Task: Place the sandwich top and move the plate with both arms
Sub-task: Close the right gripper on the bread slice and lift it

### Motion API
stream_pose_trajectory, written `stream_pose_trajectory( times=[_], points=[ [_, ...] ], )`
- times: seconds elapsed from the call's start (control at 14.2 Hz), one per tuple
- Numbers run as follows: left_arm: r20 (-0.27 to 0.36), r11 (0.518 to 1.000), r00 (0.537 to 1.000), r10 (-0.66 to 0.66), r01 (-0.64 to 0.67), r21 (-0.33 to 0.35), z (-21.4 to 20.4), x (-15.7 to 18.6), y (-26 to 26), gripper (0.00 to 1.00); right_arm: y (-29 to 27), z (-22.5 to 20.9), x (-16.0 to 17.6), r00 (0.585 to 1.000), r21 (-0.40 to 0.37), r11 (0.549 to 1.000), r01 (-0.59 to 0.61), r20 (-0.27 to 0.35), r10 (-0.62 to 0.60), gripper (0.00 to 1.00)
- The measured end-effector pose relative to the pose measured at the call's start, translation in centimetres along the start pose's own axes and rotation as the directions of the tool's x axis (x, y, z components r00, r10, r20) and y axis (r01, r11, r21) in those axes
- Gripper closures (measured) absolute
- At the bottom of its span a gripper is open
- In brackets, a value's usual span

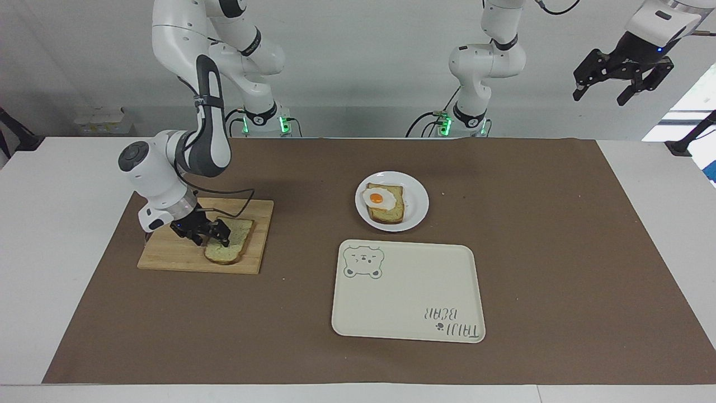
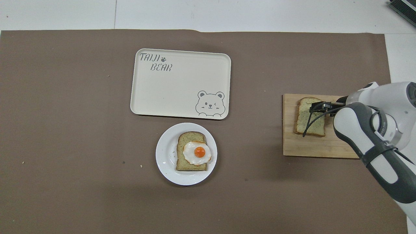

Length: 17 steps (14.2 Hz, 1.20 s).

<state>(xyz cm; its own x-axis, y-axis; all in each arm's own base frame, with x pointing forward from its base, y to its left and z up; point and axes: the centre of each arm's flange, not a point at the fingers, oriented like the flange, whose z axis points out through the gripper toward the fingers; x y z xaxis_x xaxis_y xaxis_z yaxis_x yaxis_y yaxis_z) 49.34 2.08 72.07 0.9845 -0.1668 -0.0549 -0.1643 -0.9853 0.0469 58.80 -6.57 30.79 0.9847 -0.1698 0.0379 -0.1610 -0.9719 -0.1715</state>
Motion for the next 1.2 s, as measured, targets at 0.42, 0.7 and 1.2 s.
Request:
stream_pose_trajectory(
  times=[0.42,0.7,1.2],
  points=[
    [0.000,1.000,1.000,0.000,0.000,0.000,0.0,0.0,0.0,0.00,0.2,-0.3,0.1,1.000,0.001,1.000,-0.005,-0.005,0.005,0.70],
    [0.000,1.000,1.000,0.000,0.000,0.000,0.0,0.0,0.0,0.00,-0.6,-0.6,0.4,1.000,0.004,1.000,0.009,-0.013,-0.009,0.81],
    [0.000,1.000,1.000,0.000,0.000,0.000,0.0,0.0,0.0,0.00,-2.6,-4.0,2.1,0.999,0.029,0.999,0.043,0.016,-0.043,0.90]
  ],
)
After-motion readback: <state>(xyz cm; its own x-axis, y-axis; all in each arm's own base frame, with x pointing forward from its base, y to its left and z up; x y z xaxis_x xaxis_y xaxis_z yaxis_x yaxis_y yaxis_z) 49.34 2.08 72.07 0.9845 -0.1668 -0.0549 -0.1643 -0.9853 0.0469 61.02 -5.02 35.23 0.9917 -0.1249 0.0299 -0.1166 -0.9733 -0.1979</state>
